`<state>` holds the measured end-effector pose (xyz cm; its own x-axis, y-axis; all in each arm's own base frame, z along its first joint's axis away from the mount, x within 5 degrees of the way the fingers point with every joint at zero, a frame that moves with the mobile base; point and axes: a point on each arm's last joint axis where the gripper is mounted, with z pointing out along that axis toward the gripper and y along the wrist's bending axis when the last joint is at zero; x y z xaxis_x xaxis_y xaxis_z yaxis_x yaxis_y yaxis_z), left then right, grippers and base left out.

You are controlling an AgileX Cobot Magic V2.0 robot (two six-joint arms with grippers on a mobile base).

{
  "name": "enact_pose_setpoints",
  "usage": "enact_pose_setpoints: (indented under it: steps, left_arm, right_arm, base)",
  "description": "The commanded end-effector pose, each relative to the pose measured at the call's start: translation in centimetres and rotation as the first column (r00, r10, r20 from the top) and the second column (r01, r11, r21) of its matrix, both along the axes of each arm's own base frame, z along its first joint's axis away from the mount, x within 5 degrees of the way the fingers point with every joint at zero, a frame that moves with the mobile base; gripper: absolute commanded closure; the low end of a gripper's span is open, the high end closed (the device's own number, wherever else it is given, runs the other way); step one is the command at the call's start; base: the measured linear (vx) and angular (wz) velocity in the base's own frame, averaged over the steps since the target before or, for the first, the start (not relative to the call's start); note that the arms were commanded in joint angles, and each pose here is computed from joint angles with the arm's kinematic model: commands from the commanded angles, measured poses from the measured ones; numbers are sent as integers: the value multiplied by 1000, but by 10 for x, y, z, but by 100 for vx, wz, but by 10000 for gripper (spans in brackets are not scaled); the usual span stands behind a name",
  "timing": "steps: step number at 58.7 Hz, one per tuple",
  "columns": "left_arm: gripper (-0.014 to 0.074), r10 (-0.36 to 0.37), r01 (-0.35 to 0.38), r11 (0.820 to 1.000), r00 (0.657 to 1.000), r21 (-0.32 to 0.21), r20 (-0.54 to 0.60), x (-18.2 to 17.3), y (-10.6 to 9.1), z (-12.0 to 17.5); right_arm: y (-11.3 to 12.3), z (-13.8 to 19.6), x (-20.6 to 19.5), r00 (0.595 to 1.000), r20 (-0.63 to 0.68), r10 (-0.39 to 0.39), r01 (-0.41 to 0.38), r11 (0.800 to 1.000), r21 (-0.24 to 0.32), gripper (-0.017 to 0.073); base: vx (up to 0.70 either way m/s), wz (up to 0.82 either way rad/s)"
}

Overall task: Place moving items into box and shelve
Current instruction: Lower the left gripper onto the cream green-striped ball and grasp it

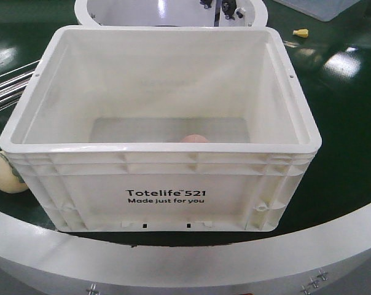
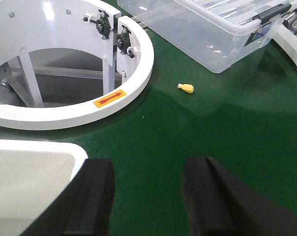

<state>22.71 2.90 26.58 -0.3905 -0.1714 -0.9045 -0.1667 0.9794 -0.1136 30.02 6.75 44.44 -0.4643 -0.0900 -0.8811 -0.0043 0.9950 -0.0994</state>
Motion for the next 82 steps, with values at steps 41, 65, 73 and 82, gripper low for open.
enact_pose_setpoints:
  steps: [41,65,73,82]
  left_arm:
    - [71,-35,25,998,984,-59,-175,28,-13,-37]
    - [73,-30,12,998,953,-61,-303,35,-12,-64]
    - [165,-37,19,998,959,-65,-281,37,-13,-63]
    - [457,-31,13,998,955,-63,-296,36,-12,-64]
  right_arm:
    - [-6,25,-11,993,114,8,-6,1000,-16,174]
    - [-6,24,-11,994,105,5,-4,1000,-11,174]
    - [-6,24,-11,995,104,4,-3,1000,-11,174]
    - [-6,24,-11,995,104,4,-3,1000,-11,174]
  base:
    - [0,0]
    - [0,0]
    - [0,0]
    - [0,0]
